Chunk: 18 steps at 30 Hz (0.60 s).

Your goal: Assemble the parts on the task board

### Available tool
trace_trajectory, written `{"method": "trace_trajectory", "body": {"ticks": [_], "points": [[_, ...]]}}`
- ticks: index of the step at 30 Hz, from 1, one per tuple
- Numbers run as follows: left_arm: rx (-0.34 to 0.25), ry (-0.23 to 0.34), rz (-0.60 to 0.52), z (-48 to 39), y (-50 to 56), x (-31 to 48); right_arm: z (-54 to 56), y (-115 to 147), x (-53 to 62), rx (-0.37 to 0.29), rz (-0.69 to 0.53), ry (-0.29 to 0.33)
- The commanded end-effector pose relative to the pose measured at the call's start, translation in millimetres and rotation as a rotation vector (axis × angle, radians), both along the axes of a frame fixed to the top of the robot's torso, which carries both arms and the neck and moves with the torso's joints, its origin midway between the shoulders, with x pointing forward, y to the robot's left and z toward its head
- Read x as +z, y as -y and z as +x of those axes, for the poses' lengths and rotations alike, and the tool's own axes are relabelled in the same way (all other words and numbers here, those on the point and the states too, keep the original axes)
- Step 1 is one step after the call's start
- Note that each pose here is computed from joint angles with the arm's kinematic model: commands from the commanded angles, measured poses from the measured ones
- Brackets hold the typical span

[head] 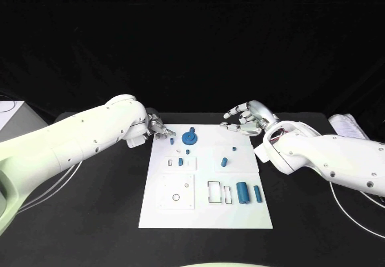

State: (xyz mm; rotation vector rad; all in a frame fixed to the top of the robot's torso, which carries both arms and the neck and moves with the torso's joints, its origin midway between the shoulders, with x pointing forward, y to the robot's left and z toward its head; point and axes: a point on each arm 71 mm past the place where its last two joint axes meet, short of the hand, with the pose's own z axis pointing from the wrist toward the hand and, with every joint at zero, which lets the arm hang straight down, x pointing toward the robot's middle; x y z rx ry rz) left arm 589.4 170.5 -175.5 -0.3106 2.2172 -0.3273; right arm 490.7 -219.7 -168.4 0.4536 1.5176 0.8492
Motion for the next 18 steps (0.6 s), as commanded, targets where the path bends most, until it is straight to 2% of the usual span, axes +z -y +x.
{"method": "trace_trajectory", "body": {"ticks": [1,18], "points": [[-0.028,-0.025,-0.009,-0.3,4.2,-1.5,-0.6,-2.0,0.3,0.016,-0.006,0.007],[-0.027,-0.031,-0.019,2.8,7.0,-9.8,-0.9,-3.1,0.7,0.020,-0.005,0.011]]}}
